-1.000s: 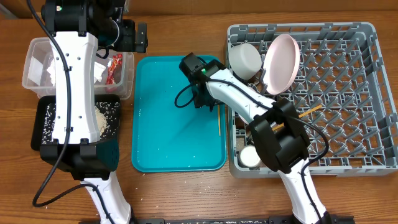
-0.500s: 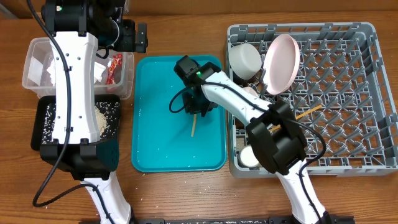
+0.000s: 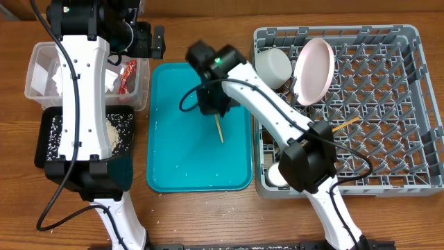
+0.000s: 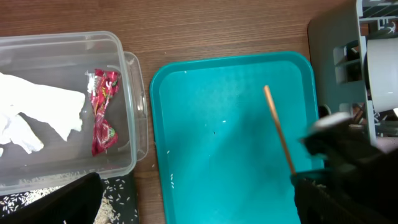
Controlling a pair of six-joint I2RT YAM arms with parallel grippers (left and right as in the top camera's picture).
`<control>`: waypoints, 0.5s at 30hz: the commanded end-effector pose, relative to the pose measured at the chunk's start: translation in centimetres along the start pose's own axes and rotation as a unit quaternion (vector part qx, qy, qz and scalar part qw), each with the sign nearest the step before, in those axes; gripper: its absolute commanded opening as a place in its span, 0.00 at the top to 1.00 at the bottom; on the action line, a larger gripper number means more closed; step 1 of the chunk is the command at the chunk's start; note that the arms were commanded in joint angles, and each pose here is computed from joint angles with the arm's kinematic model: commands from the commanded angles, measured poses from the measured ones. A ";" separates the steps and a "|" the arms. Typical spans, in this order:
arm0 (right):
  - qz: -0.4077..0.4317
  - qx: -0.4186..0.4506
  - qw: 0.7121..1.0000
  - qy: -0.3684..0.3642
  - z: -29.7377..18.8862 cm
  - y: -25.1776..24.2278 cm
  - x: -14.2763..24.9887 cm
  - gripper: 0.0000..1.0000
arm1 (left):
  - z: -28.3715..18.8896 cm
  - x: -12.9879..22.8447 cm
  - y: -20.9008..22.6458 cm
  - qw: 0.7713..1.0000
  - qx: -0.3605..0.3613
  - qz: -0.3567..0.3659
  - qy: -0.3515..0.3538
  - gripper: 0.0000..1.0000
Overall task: Sort waste into correct bins and load items into the dishwasher
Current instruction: 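Lift the chopstick and lay it in the dish rack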
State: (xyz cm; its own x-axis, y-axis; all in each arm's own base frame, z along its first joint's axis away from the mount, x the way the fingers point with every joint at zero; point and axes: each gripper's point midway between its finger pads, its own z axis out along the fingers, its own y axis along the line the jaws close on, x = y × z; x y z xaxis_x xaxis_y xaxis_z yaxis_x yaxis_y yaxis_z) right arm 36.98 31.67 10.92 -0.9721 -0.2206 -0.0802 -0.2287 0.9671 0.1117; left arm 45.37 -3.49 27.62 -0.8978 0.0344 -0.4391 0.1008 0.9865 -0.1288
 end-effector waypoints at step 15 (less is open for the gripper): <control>0.075 -0.074 0.949 -0.299 -28.9 -3.5 2.7 0.96 | -0.6 -0.5 -0.3 1.000 -0.001 0.002 -0.012 0.00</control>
State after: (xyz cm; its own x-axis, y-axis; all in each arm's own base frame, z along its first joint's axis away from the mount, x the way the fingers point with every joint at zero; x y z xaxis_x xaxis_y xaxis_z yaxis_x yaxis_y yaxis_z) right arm 35.20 28.22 32.66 -0.8855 -0.0627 -0.4603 -0.2141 0.9344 0.2846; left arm 45.37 -3.49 27.62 -0.8978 0.0344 -0.4391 0.1007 0.9866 -0.1284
